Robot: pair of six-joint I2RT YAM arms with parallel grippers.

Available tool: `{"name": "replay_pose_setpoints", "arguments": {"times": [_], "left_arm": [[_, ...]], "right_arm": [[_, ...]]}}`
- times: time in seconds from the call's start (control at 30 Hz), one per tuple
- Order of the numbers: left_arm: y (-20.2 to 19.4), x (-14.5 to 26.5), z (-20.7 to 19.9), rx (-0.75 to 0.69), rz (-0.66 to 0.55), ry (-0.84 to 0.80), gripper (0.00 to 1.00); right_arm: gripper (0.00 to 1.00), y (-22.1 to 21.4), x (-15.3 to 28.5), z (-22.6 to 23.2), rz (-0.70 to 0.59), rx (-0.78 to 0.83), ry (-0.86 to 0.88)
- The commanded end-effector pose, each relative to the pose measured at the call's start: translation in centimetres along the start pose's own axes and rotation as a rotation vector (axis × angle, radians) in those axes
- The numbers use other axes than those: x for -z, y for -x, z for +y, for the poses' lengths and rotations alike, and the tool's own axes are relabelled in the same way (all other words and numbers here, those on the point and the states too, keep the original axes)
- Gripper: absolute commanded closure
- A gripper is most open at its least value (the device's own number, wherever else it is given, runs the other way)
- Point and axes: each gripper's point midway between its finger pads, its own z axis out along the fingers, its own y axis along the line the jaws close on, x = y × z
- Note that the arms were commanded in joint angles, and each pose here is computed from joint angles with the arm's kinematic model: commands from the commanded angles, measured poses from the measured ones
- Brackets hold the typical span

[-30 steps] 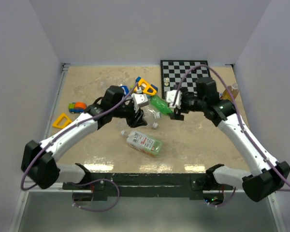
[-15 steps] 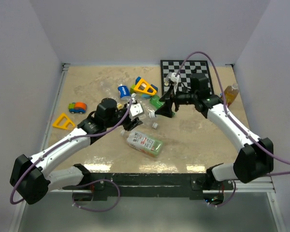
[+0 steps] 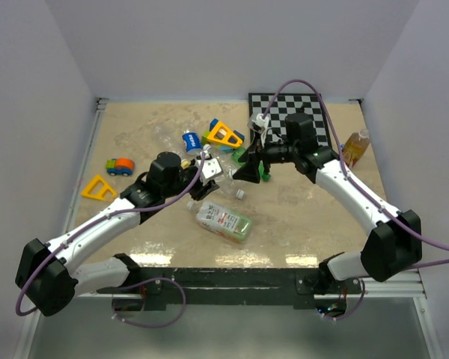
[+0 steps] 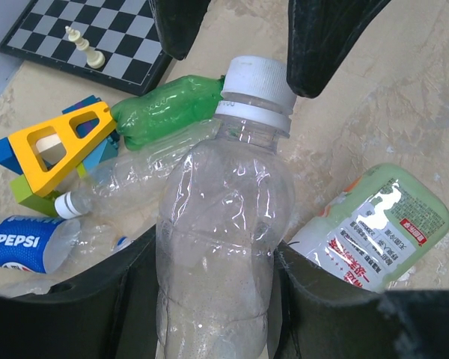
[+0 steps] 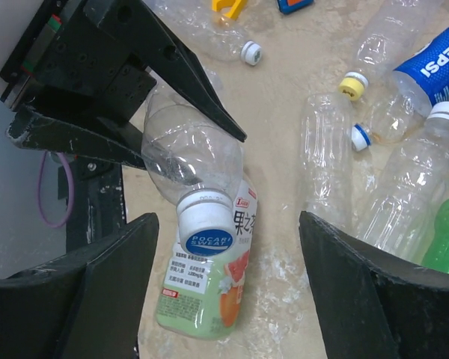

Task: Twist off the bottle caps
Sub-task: Unscrew the bottle cap from the plastic bottle.

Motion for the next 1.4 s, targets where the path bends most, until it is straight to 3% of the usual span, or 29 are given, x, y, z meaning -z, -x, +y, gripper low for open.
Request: {"name": "replay_pose_setpoints", "arguments": {"times": [0.0, 0.2, 0.43, 0.73, 0.8, 1.03, 1.1, 1.17, 1.23, 1.37], "left_arm": [[2.3, 0.0, 0.8, -0.024, -0.066, 0.031, 1.00], [2.3, 0.1, 1.0, -0.020, -0.069, 0.038, 1.00], [2.5, 0.2, 0.9, -0.019, -0.072, 0.036, 1.00], [2.6, 0.3, 0.8, -0.028, -0.078, 0.032, 1.00], [2.6, 0.3, 0.7, -0.032, -0.080, 0.027, 1.00], [2.8, 0.3, -0.9, -0.051, -0.108, -0.062, 1.00], [2.9, 0.3, -1.2, -0.055, -0.115, -0.077, 1.00], [2.8, 0.3, -1.3, -0.055, -0.114, -0.084, 1.00], [2.8, 0.4, -1.3, -0.057, -0.115, -0.084, 1.00], [2.9, 0.4, -1.3, -0.060, -0.119, -0.082, 1.00]], "right_arm": [[0.23, 1.7, 0.1, 0.6, -0.035, 0.021, 0.021], [0.31, 1.2, -0.3, 0.5, -0.022, 0.004, 0.030], [0.52, 0.9, -0.6, 0.8, -0.012, 0.000, 0.063], [1.00, 0.5, -0.5, 2.0, 0.019, 0.083, 0.159], [1.00, -0.5, -0.4, 2.6, 0.065, 0.156, 0.211], [1.00, -4.5, 0.6, 3.3, 0.298, 0.775, 0.393], [1.00, -4.3, 1.1, 2.0, 0.321, 1.002, 0.352], [1.00, -2.0, 1.2, 0.3, 0.291, 1.169, 0.206], [1.00, 0.4, 1.3, 0.3, 0.232, 1.205, 0.129], [0.95, 0.9, 0.9, 1.7, 0.185, 1.052, 0.179]]}}
